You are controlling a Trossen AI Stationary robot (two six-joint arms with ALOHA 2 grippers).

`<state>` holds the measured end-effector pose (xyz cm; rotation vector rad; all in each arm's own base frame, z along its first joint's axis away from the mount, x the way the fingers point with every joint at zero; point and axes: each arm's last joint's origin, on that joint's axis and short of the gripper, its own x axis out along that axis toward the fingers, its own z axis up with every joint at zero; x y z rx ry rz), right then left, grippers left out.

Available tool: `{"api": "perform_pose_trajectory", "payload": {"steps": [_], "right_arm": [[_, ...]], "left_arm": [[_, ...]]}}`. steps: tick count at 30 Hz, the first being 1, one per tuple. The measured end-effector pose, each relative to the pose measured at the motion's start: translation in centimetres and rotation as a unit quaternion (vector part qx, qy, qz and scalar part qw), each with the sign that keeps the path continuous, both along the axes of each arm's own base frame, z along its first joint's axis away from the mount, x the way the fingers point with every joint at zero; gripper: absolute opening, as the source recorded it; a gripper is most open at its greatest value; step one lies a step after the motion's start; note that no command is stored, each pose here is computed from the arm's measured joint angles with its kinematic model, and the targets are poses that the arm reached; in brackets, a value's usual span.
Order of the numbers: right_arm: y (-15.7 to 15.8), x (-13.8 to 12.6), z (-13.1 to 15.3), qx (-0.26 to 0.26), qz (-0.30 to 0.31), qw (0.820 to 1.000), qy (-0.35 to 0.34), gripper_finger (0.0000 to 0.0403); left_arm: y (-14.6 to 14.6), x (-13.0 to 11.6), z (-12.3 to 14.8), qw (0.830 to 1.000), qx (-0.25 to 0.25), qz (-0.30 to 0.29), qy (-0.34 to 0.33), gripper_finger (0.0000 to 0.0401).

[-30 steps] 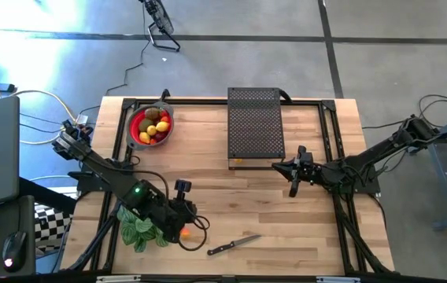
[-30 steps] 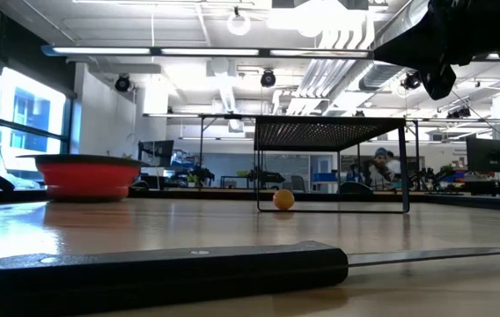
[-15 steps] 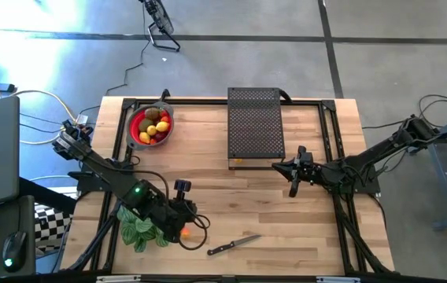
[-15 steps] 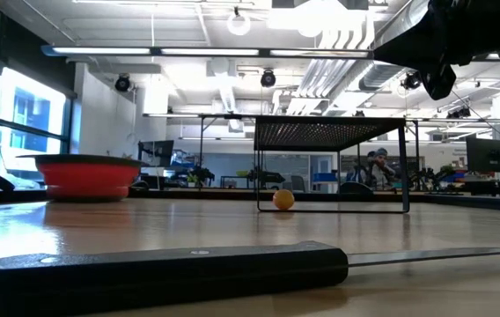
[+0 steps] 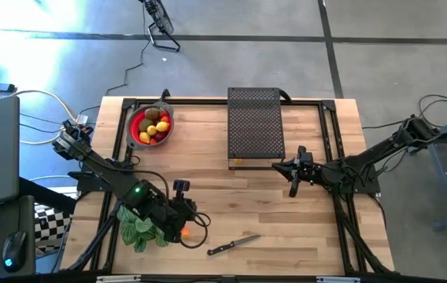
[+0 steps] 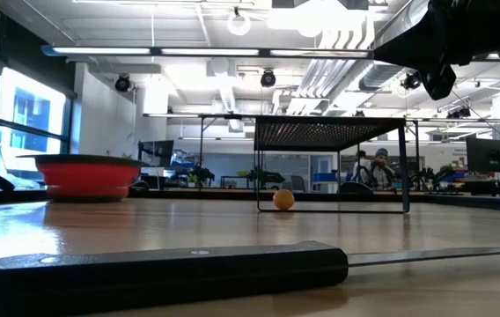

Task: Pick & Place Fruit
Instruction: Put the orange pear into the strainer bowl

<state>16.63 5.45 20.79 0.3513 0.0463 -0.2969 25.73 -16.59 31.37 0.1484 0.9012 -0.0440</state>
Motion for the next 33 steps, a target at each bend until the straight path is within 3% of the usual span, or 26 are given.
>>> {"api": "perform_pose_trajectory", "payload": {"steps": [9,14,24,33], "right_arm": [[0.0,0.0,0.0,0.0,0.0,1.0,0.0,0.0003],[0.0,0.0,0.0,-0.001,0.0,1.0,0.0,0.0003],[0.0,0.0,0.0,-0.004,0.0,1.0,0.001,0.0003],[0.0,0.0,-0.2,-0.009,0.0,1.0,0.012,0.0003]], "left_arm": [[0.1,-0.1,-0.1,1.0,0.006,0.0,0.009,0.0191],[0.0,-0.1,-0.1,1.0,-0.001,-0.003,0.007,0.0252],[-0.3,0.1,-0.3,0.999,-0.03,0.003,0.017,0.0268],[-0.8,0.5,-2.9,0.994,-0.034,0.033,0.103,0.0268]]}}
